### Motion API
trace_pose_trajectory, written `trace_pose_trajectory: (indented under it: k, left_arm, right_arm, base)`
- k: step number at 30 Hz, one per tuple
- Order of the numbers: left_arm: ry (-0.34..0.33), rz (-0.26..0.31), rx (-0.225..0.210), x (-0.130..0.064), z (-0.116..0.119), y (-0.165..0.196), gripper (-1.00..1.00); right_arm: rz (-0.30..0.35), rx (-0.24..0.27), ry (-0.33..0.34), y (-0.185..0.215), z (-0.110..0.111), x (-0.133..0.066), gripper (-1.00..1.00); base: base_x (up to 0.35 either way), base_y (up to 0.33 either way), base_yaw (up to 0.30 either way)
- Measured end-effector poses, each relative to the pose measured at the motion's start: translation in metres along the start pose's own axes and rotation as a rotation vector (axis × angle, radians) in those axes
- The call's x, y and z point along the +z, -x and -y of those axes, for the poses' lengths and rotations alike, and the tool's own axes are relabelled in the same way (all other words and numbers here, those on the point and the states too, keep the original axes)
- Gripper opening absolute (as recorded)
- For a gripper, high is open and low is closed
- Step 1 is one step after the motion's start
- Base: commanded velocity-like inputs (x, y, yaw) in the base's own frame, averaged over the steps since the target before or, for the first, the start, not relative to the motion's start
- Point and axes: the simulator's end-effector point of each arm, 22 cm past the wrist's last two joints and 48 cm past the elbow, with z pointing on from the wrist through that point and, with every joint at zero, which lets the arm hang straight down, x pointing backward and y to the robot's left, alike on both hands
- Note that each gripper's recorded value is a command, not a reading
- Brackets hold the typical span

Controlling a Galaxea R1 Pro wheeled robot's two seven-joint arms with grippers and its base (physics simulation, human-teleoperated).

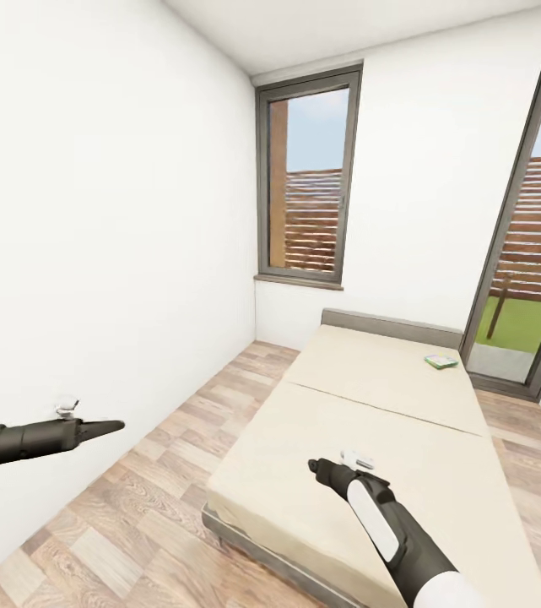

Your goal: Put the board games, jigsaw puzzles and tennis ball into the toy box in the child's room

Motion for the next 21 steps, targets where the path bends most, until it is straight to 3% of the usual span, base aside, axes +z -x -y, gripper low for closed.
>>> trace_pose_trajectory:
  k: [3, 6, 9, 14, 18, 21]
  left_arm:
    - [0.101, -0.021, -0.003, 0.005, -0.022, -0.006, 1.00]
    - [0.264, -0.031, -0.006, 0.003, -0.058, -0.010, 1.00]
    - [0.448, -0.032, -0.009, -0.006, -0.096, -0.012, 1.00]
    - [0.596, -0.031, -0.015, -0.014, -0.124, -0.015, 1.00]
    - [0.721, -0.029, -0.022, -0.021, -0.146, -0.018, 1.00]
    - [0.775, -0.033, -0.026, -0.021, -0.154, -0.021, 1.00]
  right_arm:
    - [0.012, 0.001, -0.012, 0.006, 0.007, -0.001, 1.00]
    - [0.047, 0.022, -0.044, 0.024, 0.031, -0.004, 1.00]
    - [0.129, 0.059, -0.047, 0.065, 0.045, -0.017, 1.00]
    - [0.195, 0.096, -0.046, 0.095, 0.054, -0.028, 1.00]
    - [0.223, 0.124, -0.077, 0.094, 0.070, -0.024, 1.00]
    - [0.239, 0.131, -0.085, 0.096, 0.075, -0.023, 1.00]
  base:
    - [0.000, 0.000, 0.000]
    - [0.000, 0.000, 0.000]
    - [0.000, 0.000, 0.000]
    - [0.000, 0.000, 0.000]
    - [0.000, 0.000, 0.000]
    - [0.000, 0.000, 0.000]
